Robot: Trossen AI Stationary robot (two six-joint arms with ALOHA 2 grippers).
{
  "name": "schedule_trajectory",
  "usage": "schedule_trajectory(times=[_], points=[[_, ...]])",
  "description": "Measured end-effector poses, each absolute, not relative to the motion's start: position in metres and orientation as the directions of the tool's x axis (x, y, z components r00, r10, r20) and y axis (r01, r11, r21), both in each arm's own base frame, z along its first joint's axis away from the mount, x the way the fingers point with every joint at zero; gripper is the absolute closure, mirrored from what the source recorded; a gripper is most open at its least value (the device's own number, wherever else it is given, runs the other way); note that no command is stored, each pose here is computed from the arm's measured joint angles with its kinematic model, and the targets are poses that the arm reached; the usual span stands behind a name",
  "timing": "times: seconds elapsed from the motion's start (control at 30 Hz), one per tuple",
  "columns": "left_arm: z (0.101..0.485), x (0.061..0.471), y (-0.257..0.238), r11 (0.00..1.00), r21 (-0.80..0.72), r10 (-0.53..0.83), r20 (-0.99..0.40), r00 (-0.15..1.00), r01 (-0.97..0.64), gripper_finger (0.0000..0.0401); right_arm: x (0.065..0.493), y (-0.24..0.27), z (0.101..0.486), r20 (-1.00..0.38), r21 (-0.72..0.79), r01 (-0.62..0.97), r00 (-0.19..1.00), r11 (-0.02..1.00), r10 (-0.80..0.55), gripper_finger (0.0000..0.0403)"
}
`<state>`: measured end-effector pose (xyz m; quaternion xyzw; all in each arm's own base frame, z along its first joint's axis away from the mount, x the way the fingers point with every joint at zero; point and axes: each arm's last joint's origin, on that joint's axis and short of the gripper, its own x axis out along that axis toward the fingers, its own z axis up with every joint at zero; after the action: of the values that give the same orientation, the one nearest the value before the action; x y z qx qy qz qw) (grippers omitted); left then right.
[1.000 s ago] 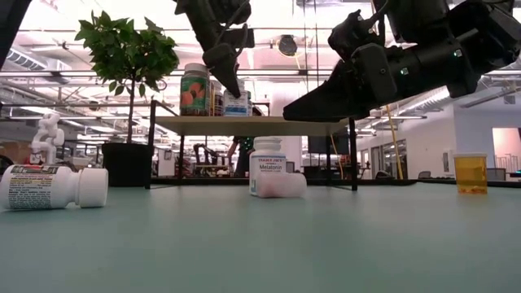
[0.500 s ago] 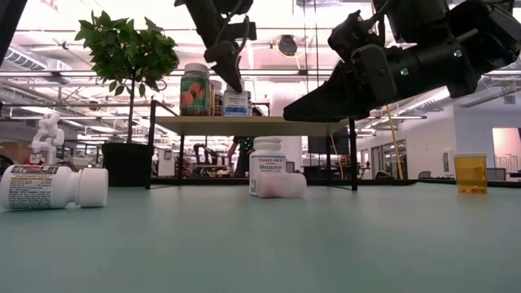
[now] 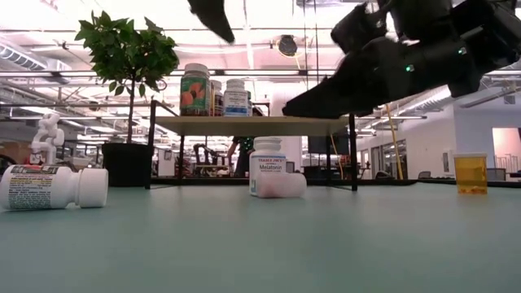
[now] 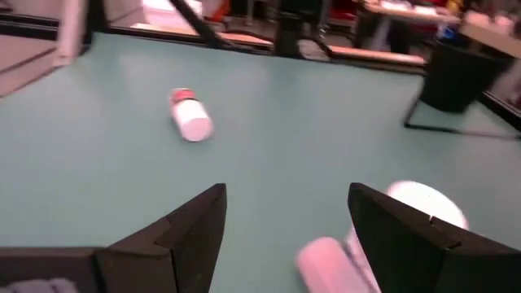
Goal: Pick and place medicine bottles onto shelf by color
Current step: Put the small white pill bottle on the shelf
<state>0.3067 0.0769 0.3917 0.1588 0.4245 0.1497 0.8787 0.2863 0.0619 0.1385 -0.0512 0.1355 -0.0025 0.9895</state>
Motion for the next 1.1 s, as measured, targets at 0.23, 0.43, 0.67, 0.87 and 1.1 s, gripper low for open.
schedule_trajectory(times=[0.23,0.43,0.67,0.87,1.1], points=[[0.39,0.284,-0.014,0.975,0.22,0.194,-0.806,0.559,-0.021,0.014,0.284,0.072,0.143,-0.245,-0.158,-0.042,0.97,0.987,0.002,0.0151],[0.329,0.274,-0.088,0.991,0.119,0.081,-0.886,0.456,0.054,0.0198,0.279,0.087,0.159,-0.283,-0.196,0.004,0.957,0.981,-0.06,0.0151],[0.259,0.249,-0.145,0.997,0.057,0.077,-0.878,0.472,-0.056,0.0225,0.289,0.127,0.18,-0.379,-0.095,-0.064,0.925,0.993,0.024,0.0151],[0.212,0.241,-0.139,0.964,0.099,0.219,-0.823,0.524,-0.247,0.0204,0.306,0.11,0.183,-0.498,-0.102,0.02,0.865,0.995,-0.068,0.0151],[0.209,0.282,-0.102,0.939,0.179,0.342,-0.543,0.767,-0.293,0.0126,0.32,0.057,0.181,-0.545,0.031,0.109,0.835,0.994,-0.074,0.0151]])
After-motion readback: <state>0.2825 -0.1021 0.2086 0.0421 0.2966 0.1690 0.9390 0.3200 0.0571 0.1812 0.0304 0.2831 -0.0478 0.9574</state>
